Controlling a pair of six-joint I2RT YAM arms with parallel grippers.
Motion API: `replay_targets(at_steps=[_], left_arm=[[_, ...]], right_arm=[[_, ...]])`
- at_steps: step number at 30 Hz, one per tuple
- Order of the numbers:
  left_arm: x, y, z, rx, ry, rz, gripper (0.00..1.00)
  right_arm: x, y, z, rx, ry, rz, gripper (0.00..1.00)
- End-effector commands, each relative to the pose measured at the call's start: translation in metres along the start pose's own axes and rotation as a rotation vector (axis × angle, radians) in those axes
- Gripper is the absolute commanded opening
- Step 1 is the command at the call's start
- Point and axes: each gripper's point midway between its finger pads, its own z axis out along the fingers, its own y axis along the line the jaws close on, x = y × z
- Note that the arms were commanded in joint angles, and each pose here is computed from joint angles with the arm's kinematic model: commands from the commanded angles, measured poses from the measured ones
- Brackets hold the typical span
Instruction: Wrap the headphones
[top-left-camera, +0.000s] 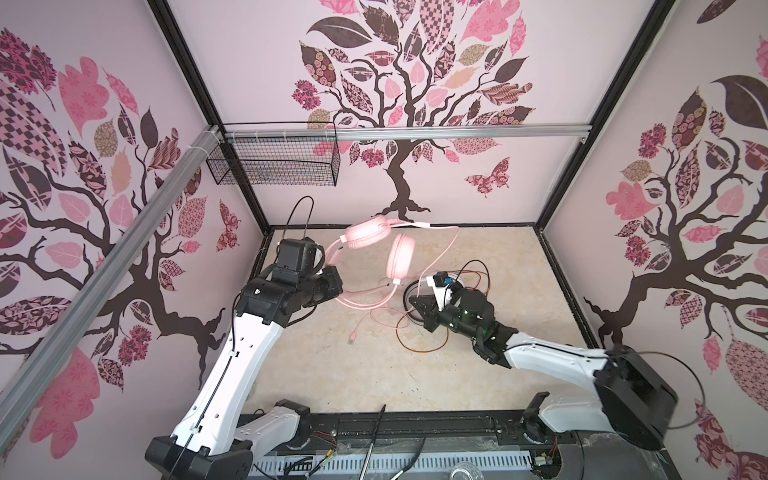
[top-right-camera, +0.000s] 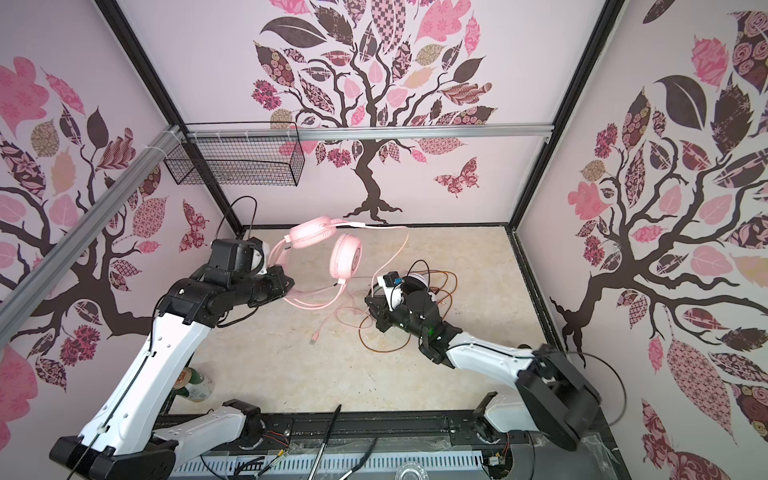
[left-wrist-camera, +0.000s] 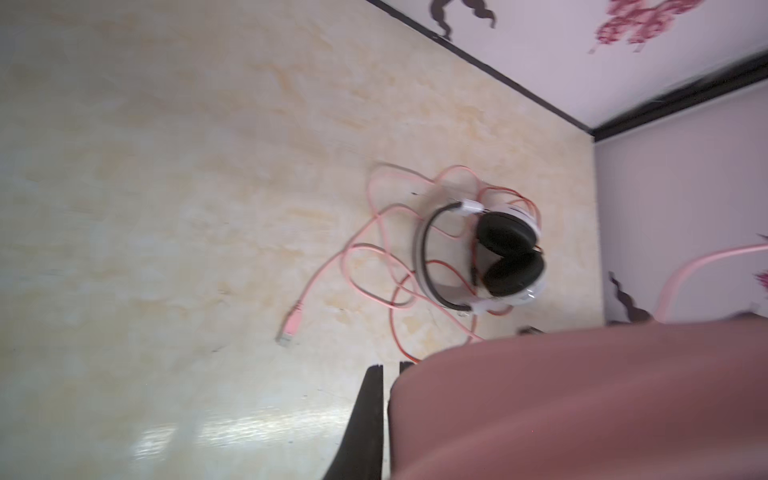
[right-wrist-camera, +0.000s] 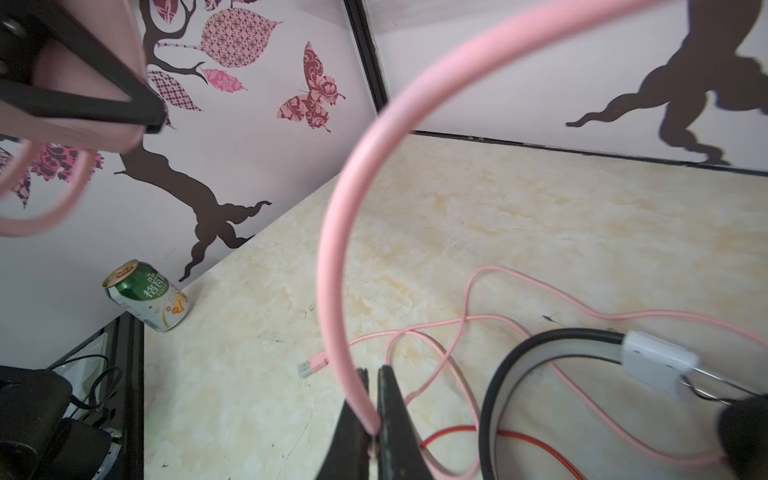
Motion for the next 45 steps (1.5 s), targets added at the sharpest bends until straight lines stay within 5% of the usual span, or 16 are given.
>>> replay_targets(at_steps=[1,11,14,20,28,36,41,45], left_arm=[[-0.039,0.039,0.005,-0.256,-0.177,0.047,0.0],[-0.072,0.095,0.024,-0.604,-0.286,-0.071,0.0],[-0.07,0.128,0.02,-0.716,-0.284,-0.148,0.0],[-0.074,0.151,0.009,-0.893,-0.292,-0.074,0.0],[-0.078,0.119,0.01,-0.92,-0.325,0.109,0.0],[-0.064,0.086,0.025,-0.928,-0.285,0.312,0.0],[-0.034,0.036,0.047,-0.741,-0.204,0.574,0.0],[-0.008,0.006,0.051,-0.48,-0.154,0.66,0.0]], right_arm=[[0.049,-0.033,-0.037,0.218,0.294,-0.088,0.0],[0.072,-0.016,-0.086,0.282,0.564,-0.221,0.0],[0.056,-0.008,-0.097,0.261,0.504,-0.22,0.0],[0.019,0.006,-0.102,0.242,0.496,-0.312,0.0],[-0.016,0.053,-0.077,0.179,0.647,-0.682,0.0],[-0.081,0.084,-0.083,0.151,0.54,-0.825,0.0],[-0.1,0.07,-0.086,0.248,0.51,-0.92,0.0],[-0.112,0.056,-0.089,0.345,0.496,-0.94,0.0]])
